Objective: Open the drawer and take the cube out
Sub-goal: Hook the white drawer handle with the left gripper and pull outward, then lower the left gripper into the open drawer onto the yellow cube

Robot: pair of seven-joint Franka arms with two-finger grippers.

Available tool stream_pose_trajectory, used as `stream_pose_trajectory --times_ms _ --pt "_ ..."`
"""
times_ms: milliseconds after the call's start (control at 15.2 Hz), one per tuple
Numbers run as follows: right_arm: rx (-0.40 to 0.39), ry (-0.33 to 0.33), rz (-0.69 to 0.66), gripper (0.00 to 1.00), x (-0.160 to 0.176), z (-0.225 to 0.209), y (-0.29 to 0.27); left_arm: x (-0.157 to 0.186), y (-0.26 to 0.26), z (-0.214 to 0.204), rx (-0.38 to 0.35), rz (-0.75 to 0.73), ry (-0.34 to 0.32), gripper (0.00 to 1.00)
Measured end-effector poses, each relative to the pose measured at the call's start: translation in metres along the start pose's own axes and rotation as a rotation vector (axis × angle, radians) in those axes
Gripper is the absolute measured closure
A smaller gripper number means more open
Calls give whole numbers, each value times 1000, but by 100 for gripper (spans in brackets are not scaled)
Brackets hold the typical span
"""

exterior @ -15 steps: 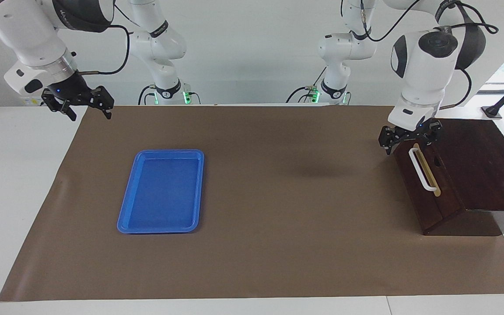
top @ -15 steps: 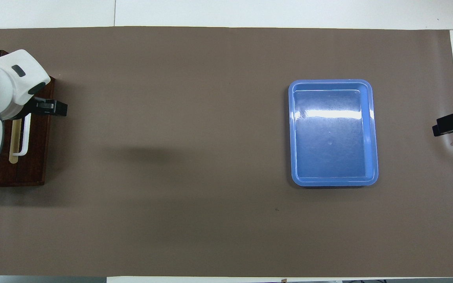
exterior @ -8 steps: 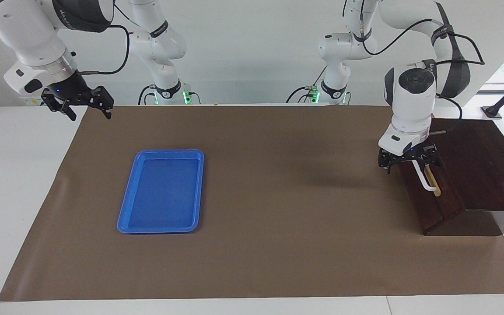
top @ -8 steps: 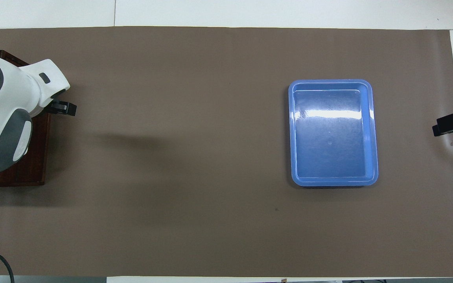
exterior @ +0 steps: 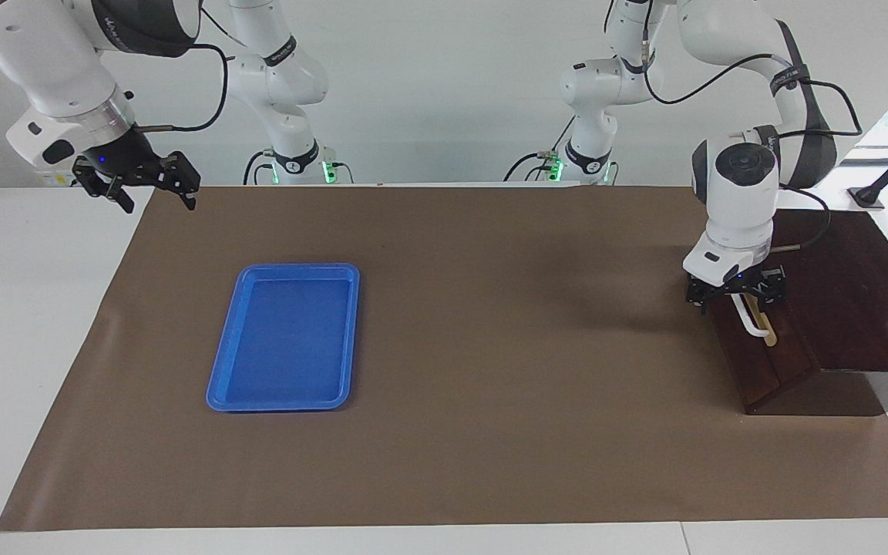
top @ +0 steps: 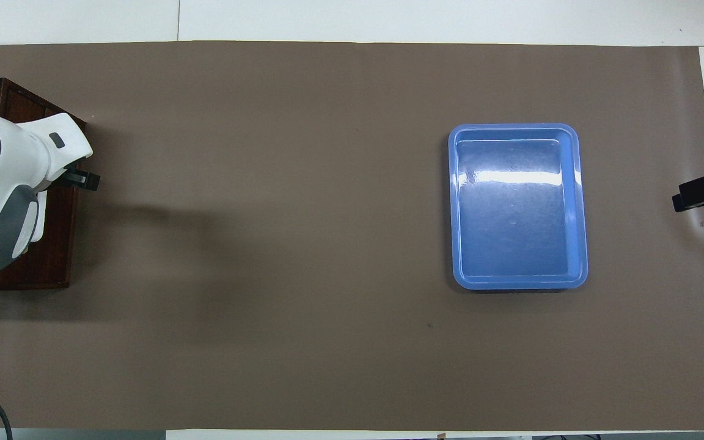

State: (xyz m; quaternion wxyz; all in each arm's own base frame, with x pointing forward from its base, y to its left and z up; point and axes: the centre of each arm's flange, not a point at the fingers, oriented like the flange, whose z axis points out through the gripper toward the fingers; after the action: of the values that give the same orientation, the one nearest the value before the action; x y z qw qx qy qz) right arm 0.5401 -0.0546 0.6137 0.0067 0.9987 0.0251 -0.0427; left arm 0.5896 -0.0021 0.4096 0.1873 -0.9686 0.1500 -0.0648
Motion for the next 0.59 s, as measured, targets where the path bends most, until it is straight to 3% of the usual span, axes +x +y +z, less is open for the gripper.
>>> stream_pose_trajectory --times_ms 593 --pt "0 0 1 0 0 0 0 -5 20 10 -15 30 -6 0"
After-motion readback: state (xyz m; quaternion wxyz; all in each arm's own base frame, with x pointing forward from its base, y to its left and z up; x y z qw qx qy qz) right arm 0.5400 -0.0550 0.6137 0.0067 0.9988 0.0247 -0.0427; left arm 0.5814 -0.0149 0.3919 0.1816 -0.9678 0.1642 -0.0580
